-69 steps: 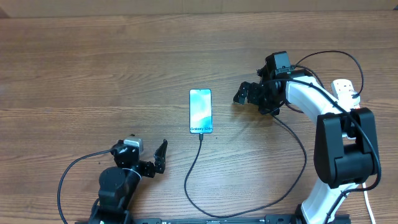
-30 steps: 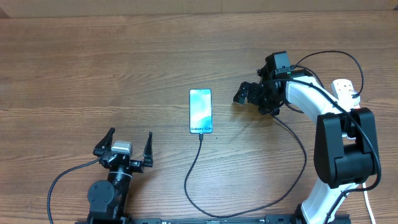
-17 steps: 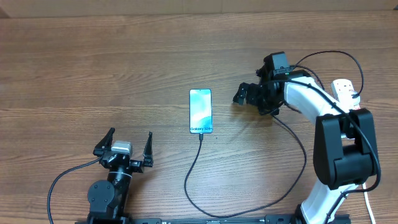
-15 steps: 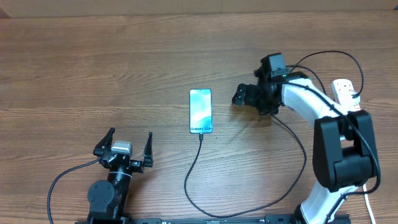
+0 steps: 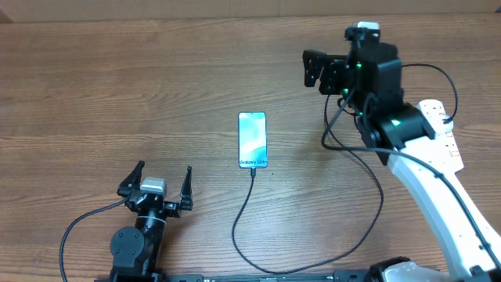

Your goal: Plug charger to phone and switch on socket

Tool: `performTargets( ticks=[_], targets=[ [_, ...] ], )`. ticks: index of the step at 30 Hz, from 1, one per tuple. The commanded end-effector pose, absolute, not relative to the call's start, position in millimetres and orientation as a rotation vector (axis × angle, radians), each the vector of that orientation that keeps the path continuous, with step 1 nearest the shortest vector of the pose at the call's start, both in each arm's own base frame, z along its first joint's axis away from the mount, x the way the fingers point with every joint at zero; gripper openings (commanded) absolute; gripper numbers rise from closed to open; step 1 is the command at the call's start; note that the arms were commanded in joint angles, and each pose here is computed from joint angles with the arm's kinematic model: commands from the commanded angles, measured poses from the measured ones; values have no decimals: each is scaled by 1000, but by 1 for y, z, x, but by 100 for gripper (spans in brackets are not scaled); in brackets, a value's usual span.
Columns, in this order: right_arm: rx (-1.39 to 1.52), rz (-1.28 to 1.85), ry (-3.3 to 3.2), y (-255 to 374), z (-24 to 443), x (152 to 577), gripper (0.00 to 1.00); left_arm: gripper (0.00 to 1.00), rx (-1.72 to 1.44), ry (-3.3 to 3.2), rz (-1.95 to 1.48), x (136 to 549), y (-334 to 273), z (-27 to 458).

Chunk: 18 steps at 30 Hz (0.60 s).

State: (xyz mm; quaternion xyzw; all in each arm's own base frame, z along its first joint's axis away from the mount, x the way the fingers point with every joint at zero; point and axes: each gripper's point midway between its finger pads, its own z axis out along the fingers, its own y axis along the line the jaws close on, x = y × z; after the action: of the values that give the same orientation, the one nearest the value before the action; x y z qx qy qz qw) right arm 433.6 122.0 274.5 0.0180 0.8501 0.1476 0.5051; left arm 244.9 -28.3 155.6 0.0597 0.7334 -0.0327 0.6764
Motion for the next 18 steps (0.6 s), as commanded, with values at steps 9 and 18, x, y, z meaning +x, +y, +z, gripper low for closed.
performTargets(
  ticks=[9, 18],
  targets=[
    [73, 115, 2143, 76, 281, 386, 100, 100, 136, 1643, -43, 245, -25, 156],
    [86, -142, 2401, 40, 220, 340, 100, 100, 136, 1643, -43, 245, -25, 156]
  ],
)
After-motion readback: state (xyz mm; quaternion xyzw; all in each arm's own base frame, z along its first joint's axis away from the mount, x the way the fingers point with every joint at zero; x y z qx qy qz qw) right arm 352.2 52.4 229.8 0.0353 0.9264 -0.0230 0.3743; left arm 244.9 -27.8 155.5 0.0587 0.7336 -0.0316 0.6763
